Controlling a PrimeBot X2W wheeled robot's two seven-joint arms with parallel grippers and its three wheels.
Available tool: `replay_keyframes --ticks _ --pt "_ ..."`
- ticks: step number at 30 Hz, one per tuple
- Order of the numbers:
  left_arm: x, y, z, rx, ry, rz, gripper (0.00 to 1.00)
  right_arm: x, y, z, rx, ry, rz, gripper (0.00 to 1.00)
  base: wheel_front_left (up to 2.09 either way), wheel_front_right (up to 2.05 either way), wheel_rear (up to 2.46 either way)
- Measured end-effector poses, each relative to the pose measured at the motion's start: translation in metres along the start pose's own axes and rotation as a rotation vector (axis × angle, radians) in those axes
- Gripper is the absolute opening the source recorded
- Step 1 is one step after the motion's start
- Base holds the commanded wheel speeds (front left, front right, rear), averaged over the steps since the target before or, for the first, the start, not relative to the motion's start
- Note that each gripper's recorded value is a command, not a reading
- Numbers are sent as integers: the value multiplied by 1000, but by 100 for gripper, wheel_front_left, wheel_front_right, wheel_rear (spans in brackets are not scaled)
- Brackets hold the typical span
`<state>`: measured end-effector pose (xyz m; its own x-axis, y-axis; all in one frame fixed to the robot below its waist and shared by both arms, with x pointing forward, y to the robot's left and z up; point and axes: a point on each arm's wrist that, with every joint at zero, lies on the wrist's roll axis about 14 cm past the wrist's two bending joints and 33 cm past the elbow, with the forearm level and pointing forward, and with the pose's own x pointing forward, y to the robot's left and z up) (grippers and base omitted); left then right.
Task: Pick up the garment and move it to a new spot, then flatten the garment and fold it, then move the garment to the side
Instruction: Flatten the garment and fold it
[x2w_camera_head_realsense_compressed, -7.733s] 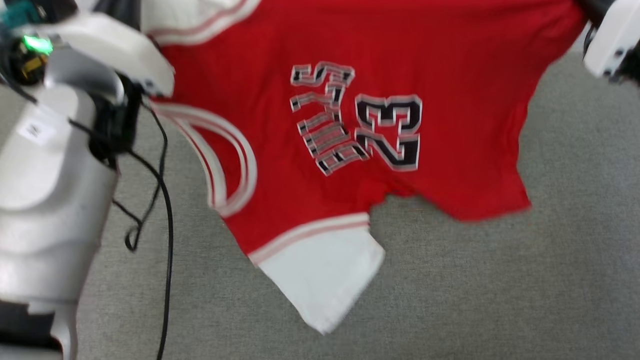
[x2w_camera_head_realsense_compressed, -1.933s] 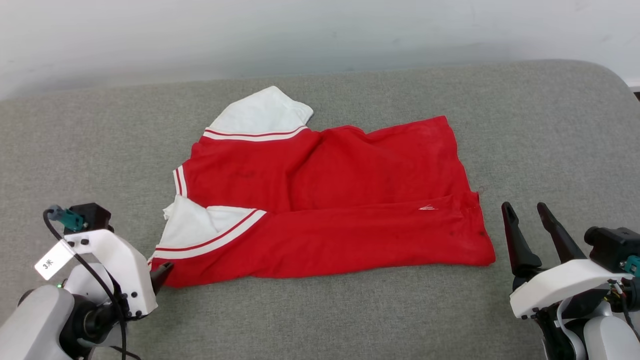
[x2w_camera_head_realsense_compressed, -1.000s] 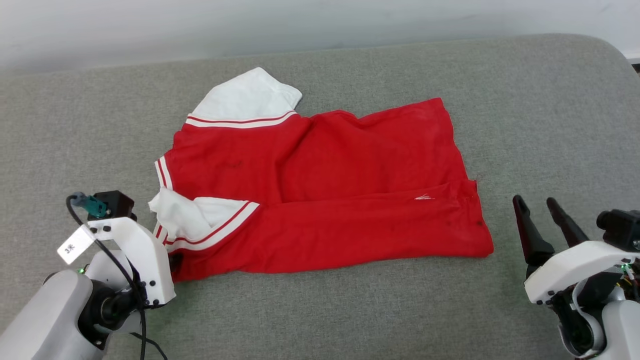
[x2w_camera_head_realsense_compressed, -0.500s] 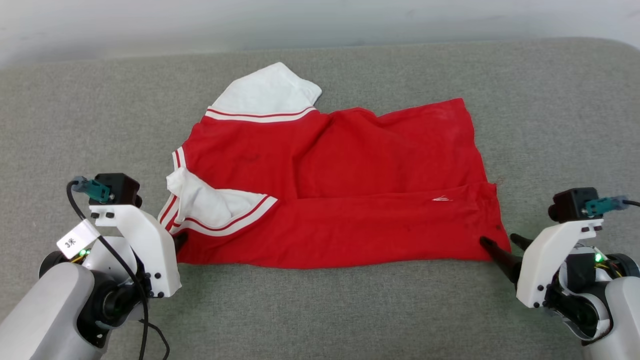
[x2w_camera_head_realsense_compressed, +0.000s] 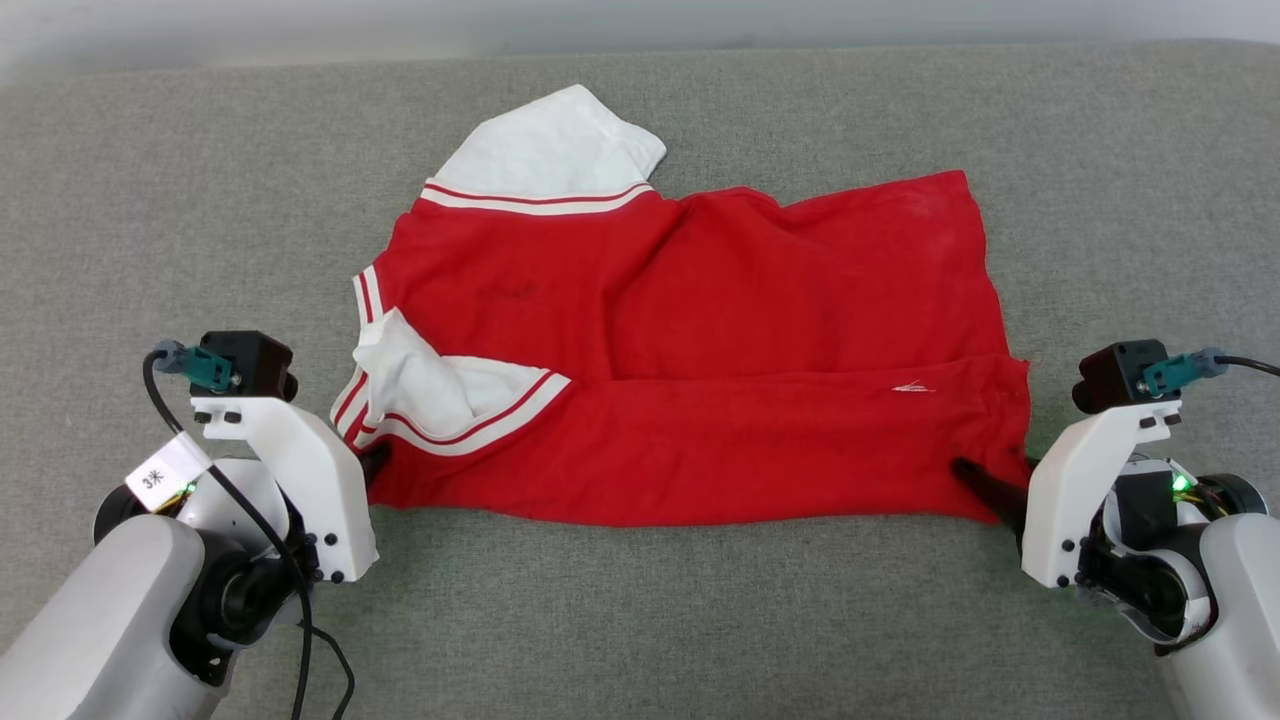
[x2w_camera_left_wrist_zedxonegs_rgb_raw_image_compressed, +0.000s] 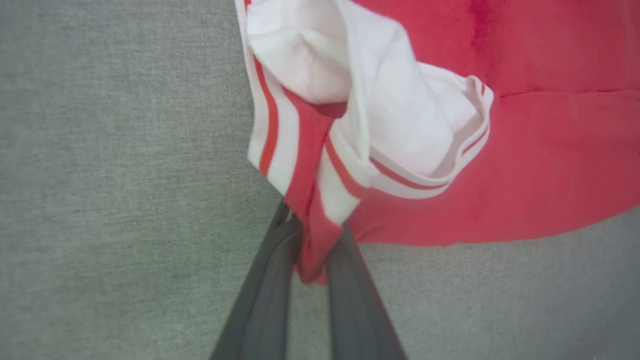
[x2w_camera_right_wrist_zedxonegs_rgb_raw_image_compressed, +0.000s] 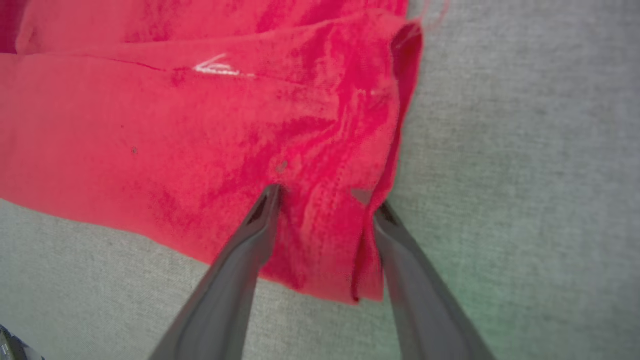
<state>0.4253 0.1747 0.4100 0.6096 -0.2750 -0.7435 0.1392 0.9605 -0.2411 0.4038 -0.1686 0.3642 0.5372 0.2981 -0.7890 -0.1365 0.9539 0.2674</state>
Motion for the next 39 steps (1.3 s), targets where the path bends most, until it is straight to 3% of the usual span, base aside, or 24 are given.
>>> replay_keyframes --ticks 10,20,30,39 --pt "-17 -7 6 35 -71 -4 0 -16 5 9 -25 -60 0 0 0 0 0" --pt "-52 -11 -17 30 -99 6 0 -48 13 -3 -39 -105 11 0 0 0 0" --pt "-87 4 -70 -74 -53 65 0 -75 23 -40 -3 -97 36 0 0 0 0" --pt "-80 5 -117 -202 39 43 0 -72 24 -86 62 -6 21 0 0 0 0"
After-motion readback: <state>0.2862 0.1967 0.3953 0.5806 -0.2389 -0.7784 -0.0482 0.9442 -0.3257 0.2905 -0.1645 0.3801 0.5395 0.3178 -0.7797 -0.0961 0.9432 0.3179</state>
